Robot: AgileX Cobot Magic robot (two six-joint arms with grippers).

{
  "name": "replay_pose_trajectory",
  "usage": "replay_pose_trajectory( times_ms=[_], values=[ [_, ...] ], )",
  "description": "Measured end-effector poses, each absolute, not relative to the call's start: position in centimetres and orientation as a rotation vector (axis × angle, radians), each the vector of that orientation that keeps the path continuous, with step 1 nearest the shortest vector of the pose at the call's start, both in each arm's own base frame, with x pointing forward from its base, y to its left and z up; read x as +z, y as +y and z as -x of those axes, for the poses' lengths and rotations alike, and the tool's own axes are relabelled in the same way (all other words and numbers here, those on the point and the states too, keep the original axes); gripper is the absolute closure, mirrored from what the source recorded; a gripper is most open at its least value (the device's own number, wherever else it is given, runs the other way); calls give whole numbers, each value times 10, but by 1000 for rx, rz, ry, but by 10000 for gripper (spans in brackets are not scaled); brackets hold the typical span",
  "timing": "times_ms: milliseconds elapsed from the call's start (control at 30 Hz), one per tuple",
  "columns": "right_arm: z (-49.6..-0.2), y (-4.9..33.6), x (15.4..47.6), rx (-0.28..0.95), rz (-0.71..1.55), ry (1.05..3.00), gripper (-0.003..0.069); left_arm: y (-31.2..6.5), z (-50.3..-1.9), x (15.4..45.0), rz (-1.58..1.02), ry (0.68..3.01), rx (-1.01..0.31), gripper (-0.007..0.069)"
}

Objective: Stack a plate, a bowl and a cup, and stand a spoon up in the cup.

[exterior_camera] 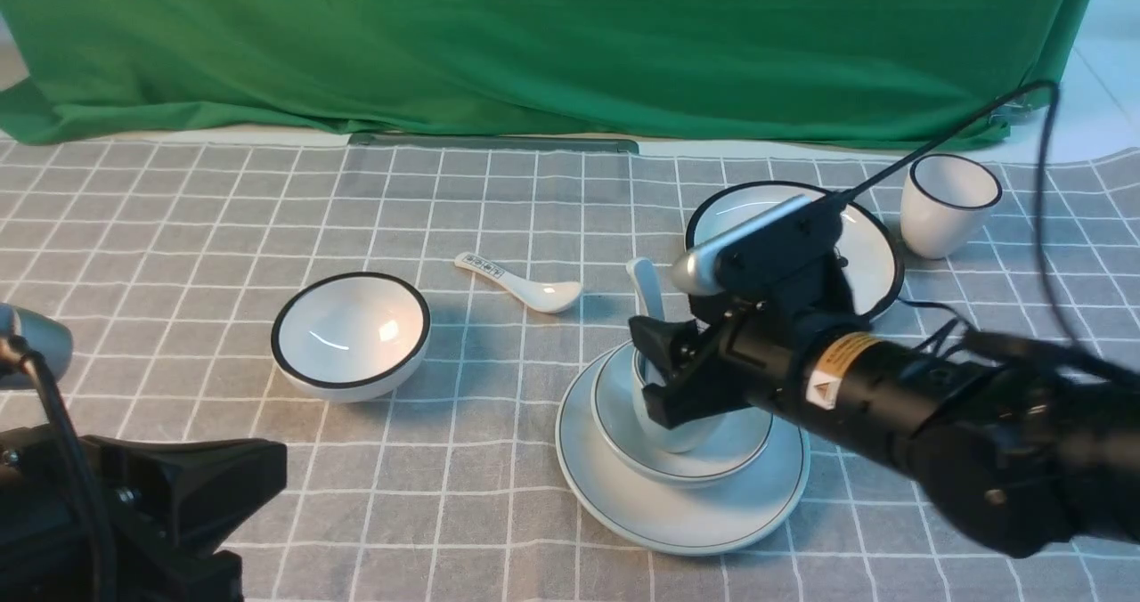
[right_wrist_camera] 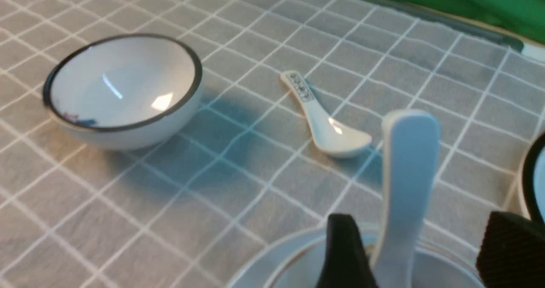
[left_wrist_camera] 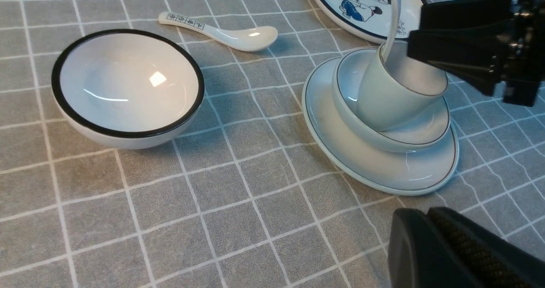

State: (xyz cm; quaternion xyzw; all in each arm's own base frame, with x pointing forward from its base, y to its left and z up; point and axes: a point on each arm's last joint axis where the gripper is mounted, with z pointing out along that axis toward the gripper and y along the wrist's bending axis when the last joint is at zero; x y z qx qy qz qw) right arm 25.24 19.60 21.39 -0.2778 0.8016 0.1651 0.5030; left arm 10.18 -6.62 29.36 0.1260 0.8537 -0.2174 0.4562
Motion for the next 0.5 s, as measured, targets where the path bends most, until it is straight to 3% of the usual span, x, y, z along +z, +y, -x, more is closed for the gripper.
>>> replay_pose_trajectory(
  times_ms=[100,200,267,367,500],
  values=[
    [-238,186,241,403,675,1941,297,-66,-102,293,-313,2105,-533,615],
    [-220,172,270,408,679,1933,431,-66,-102,293,-313,2105,-533,615],
    [-193,151,305,405,691,1881,582,-66,-102,293,-313,2105,-532,615],
    [-168,131,333,417,675,1801,629,-66,-102,293,-313,2105,-532,615],
    [-131,99,368,434,609,1654,638,-66,-102,293,-315,2104,-528,615]
  ],
)
